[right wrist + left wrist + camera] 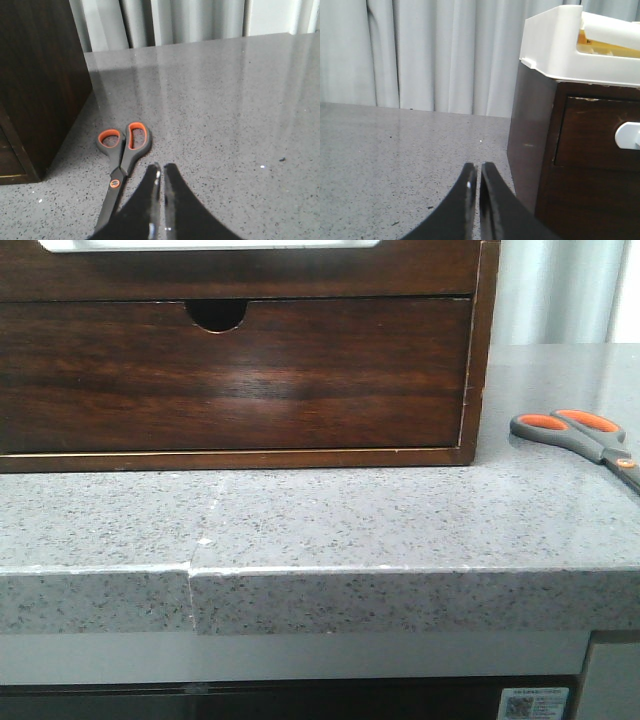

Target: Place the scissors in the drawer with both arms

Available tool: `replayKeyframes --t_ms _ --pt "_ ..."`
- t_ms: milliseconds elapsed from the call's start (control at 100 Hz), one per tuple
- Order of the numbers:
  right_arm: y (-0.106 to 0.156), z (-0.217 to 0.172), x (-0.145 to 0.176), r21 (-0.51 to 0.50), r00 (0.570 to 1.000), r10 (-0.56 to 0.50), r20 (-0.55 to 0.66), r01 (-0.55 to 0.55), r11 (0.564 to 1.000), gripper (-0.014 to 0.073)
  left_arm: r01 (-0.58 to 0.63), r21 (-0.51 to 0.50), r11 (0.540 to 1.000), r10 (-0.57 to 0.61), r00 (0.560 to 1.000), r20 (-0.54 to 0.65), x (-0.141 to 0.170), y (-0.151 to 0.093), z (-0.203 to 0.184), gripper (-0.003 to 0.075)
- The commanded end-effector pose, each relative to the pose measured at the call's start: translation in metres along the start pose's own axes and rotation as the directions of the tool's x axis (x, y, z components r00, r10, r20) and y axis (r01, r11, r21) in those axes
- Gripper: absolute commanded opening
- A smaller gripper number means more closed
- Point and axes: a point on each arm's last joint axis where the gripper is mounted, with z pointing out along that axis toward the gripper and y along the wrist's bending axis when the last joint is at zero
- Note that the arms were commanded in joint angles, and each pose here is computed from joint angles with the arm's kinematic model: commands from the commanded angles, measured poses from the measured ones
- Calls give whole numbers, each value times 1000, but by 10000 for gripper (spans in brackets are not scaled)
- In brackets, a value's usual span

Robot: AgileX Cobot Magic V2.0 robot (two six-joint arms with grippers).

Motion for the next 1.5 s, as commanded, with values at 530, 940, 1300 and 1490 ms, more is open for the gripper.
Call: replayKeyframes --t_ms 530,940,1300,1490 --pt "0 0 -13 4 998 -9 65 9 1000 -41 42 30 999 -45 991 126 -21 -2 0 -11" --pt "0 0 -14 3 998 -9 67 9 1000 -41 42 27 999 -47 979 201 -27 -1 -1 313" --pt "0 0 -13 4 998 -9 65 9 1000 -41 -76 4 997 72 961 266 -33 -2 0 313" --pt "0 0 -13 4 998 -9 65 9 1000 -41 -204 29 979 190 949 250 -34 -6 7 313"
